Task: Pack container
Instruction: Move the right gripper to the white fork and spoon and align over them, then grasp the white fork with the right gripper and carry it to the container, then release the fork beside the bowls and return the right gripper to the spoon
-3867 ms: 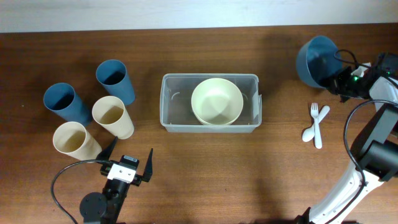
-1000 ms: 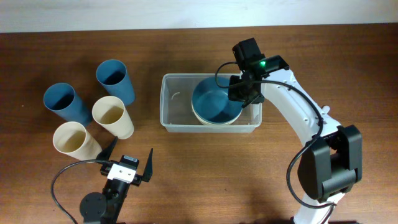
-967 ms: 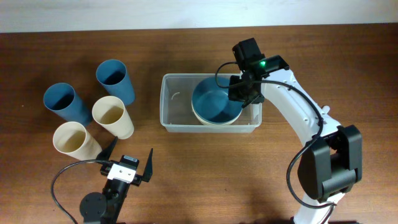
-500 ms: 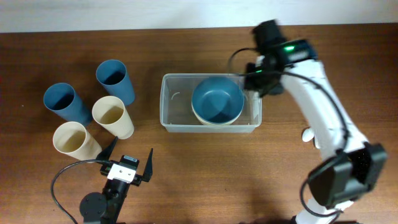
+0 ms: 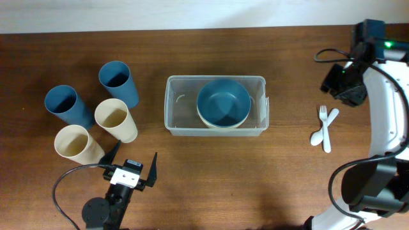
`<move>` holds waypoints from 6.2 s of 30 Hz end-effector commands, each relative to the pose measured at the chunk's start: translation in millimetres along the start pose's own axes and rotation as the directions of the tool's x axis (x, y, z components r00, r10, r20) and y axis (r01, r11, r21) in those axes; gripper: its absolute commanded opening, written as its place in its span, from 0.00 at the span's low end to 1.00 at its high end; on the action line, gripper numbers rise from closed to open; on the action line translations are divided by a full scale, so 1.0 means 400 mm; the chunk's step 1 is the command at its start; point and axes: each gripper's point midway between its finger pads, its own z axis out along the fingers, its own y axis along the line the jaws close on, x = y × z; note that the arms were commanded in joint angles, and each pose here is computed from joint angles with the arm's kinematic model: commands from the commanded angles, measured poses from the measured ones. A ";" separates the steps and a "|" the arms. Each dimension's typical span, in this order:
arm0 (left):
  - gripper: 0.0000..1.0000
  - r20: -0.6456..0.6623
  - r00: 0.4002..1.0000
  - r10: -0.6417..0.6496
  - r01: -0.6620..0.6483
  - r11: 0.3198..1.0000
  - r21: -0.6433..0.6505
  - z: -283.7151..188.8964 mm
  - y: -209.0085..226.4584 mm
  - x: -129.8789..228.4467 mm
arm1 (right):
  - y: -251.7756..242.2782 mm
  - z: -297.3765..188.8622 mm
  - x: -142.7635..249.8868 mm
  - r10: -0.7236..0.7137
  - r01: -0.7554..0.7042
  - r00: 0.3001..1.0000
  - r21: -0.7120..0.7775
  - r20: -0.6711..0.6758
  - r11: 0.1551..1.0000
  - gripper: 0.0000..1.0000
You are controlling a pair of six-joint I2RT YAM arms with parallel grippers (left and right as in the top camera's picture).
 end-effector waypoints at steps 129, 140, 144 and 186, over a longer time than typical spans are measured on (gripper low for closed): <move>1.00 -0.003 1.000 0.008 -0.009 1.000 -0.012 0.000 0.005 0.006 | 0.041 0.204 0.009 -0.171 0.193 0.978 -0.208 0.117 0.959 0.04; 1.00 -0.003 1.000 0.008 -0.009 1.000 -0.012 0.000 0.005 0.006 | 0.308 0.094 0.128 -0.484 0.520 0.850 -0.479 0.209 0.707 0.04; 1.00 -0.003 1.000 0.008 -0.009 1.000 -0.012 0.000 0.005 0.006 | 0.389 0.081 0.185 -0.554 0.592 0.797 -0.487 0.239 0.641 0.04; 1.00 -0.003 1.000 0.008 -0.009 1.000 -0.012 0.000 0.005 0.006 | 0.245 0.011 0.066 -0.177 0.205 0.977 -0.298 0.116 0.932 0.50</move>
